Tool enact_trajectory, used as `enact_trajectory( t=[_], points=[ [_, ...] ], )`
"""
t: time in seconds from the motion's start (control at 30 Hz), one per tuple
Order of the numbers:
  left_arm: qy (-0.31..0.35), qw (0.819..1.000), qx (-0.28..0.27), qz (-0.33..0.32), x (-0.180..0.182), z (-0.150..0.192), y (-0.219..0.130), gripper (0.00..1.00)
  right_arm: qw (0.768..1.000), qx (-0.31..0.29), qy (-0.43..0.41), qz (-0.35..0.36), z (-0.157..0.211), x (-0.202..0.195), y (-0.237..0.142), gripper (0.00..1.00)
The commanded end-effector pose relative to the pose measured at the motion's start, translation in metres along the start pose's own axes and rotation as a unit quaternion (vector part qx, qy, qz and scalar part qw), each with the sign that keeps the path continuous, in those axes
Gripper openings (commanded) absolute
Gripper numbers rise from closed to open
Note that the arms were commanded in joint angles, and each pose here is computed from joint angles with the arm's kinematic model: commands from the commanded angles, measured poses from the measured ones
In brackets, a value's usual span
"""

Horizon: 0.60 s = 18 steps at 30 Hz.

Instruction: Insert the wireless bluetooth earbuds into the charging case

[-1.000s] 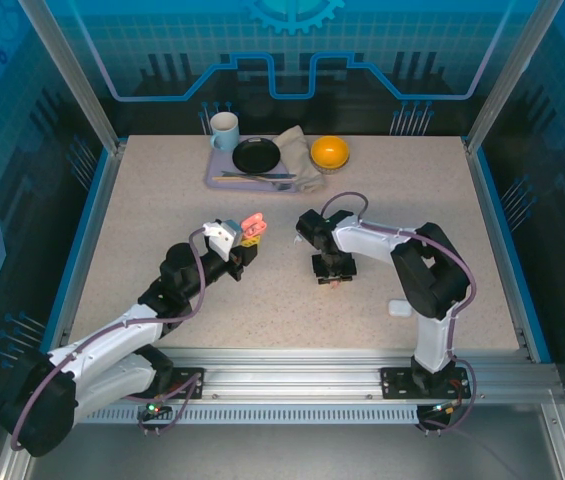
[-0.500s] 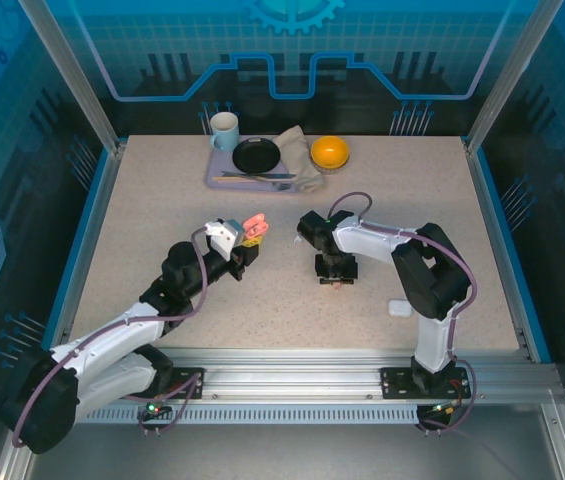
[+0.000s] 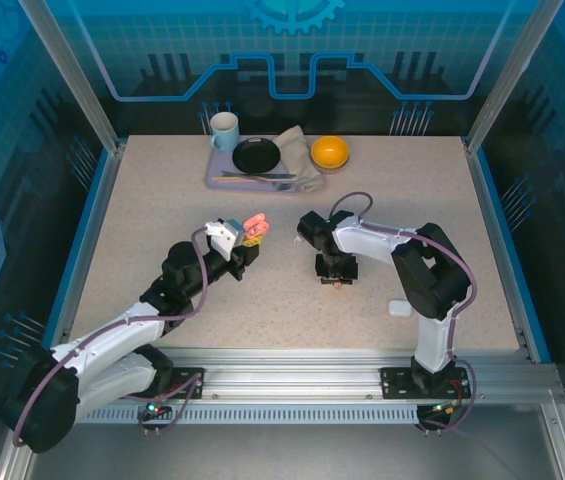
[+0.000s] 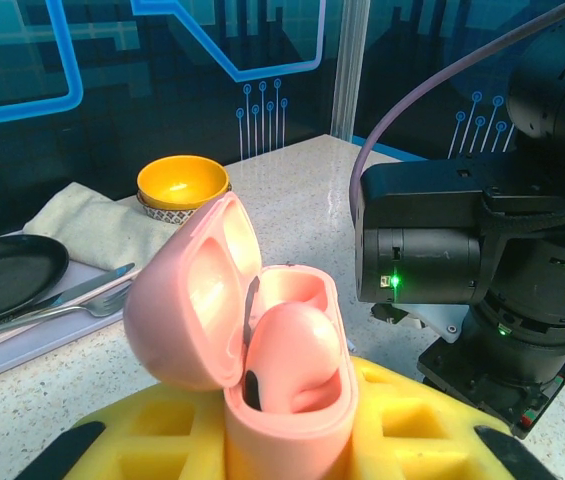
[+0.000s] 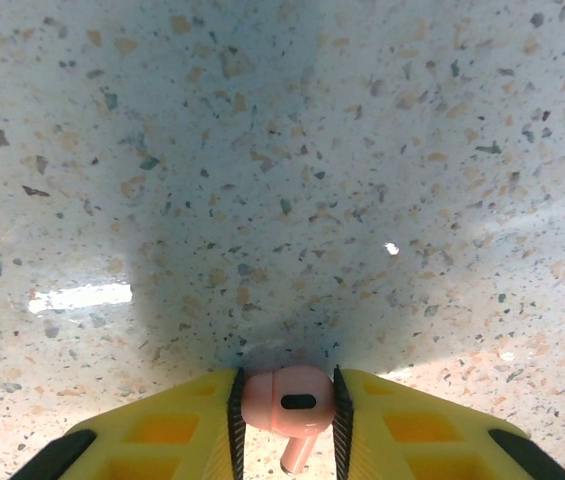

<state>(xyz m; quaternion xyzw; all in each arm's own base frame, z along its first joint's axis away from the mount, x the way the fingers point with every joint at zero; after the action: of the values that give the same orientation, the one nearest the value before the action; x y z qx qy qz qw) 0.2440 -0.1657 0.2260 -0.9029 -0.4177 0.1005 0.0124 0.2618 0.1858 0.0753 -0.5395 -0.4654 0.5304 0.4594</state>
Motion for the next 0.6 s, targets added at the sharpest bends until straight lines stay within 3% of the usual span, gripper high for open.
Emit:
enact_trajectory(
  t=[0.0, 0.27, 0.57],
  points=[
    [0.007, 0.999, -0.037, 0.014, -0.004, -0.022, 0.002, 0.0, 1.0, 0.004, 0.006, 0.012, 0.005, -0.005, 0.0, 0.28],
    [0.007, 0.999, -0.035, 0.014, -0.004, -0.022, 0.003, 0.0, 1.0, -0.026, 0.01, -0.004, 0.003, -0.008, -0.017, 0.28],
    [0.008, 0.999, -0.034, 0.014, -0.003, -0.024, 0.006, 0.0, 0.994, -0.104, 0.009, -0.04, -0.009, -0.011, -0.061, 0.27]
  ],
)
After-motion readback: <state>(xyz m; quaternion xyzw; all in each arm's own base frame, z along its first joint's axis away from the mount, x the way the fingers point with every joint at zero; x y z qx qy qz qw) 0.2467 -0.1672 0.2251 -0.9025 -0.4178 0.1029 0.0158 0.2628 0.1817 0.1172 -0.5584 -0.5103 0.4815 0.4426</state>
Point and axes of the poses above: each hand's point on the last joint's axis, 136 mm out from that joint toward the fingers, its own y axis out along the fingers, its own x axis along the line the jaws close on, z = x × y, the point moved 6 cm from there along -y, back along the fingers, and after that the axes turned 8 degrees about -y, right-handed, at the moved point
